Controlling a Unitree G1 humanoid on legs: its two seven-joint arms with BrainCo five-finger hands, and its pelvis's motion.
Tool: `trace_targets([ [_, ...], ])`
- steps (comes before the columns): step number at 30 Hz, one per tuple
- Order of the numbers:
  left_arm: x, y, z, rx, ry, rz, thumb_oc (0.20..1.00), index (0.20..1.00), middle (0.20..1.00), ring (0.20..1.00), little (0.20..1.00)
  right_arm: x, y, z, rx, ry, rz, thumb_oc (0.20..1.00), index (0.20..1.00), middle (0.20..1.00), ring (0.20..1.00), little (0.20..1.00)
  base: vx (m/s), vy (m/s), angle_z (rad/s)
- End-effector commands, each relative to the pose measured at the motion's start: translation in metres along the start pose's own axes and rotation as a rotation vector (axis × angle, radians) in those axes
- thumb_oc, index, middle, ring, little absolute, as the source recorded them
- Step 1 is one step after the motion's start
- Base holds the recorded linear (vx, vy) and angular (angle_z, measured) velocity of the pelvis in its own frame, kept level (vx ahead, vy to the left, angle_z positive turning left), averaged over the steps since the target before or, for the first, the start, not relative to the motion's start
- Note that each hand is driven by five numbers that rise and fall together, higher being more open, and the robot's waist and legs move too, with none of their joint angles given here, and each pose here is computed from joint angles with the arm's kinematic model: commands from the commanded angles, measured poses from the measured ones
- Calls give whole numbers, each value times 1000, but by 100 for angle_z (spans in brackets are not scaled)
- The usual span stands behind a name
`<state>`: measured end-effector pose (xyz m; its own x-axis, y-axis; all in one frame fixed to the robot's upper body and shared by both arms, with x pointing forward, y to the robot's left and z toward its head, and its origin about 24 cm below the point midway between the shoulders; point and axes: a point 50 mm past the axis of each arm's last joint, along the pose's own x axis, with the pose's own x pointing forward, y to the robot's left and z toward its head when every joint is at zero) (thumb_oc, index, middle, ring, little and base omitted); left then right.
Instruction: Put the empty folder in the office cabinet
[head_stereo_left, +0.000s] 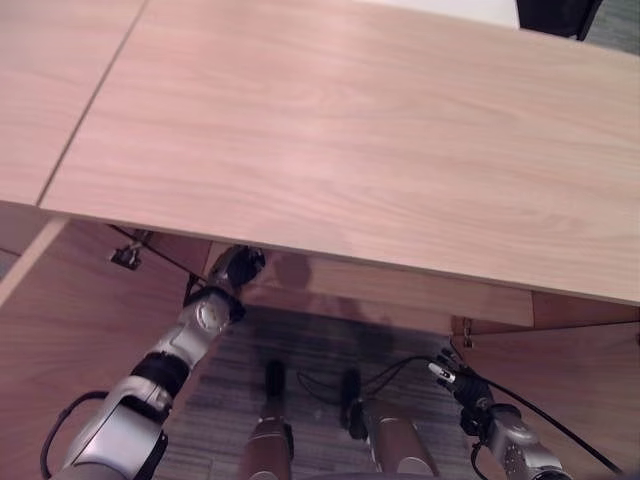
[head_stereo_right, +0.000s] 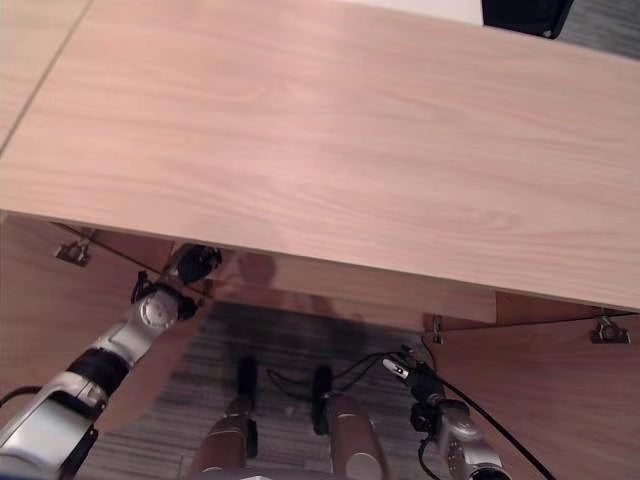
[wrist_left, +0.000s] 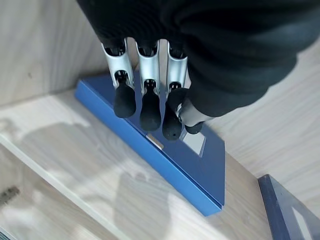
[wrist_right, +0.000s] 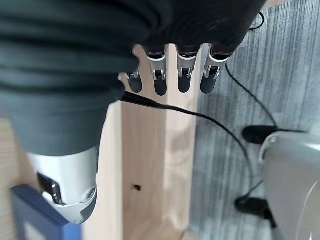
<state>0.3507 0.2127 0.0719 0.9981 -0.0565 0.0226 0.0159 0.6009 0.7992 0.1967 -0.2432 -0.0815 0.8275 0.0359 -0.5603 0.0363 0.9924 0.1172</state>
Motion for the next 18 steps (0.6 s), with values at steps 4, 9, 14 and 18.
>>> trace_targets([
  [4,17,20,20,-283,-27,96,200,200,200,200,200,7,-17,-12,80,43,-172,1000,1000,1000,1000,1000,-85,5,17],
  [9,29,46,27,-371,-35,129,200,200,200,200,200,11,-24,-6,179,33,-232,1000,1000,1000,1000,1000,-44,-37,25],
  [14,36,62,38,-393,-64,143,200,200,200,200,200,11,-30,-1,189,11,-244,1000,1000,1000,1000,1000,-28,-28,7],
  [18,42,68,51,-395,-101,145,200,200,200,200,200,13,-32,9,231,-36,-262,1000,1000,1000,1000,1000,-39,-21,0],
])
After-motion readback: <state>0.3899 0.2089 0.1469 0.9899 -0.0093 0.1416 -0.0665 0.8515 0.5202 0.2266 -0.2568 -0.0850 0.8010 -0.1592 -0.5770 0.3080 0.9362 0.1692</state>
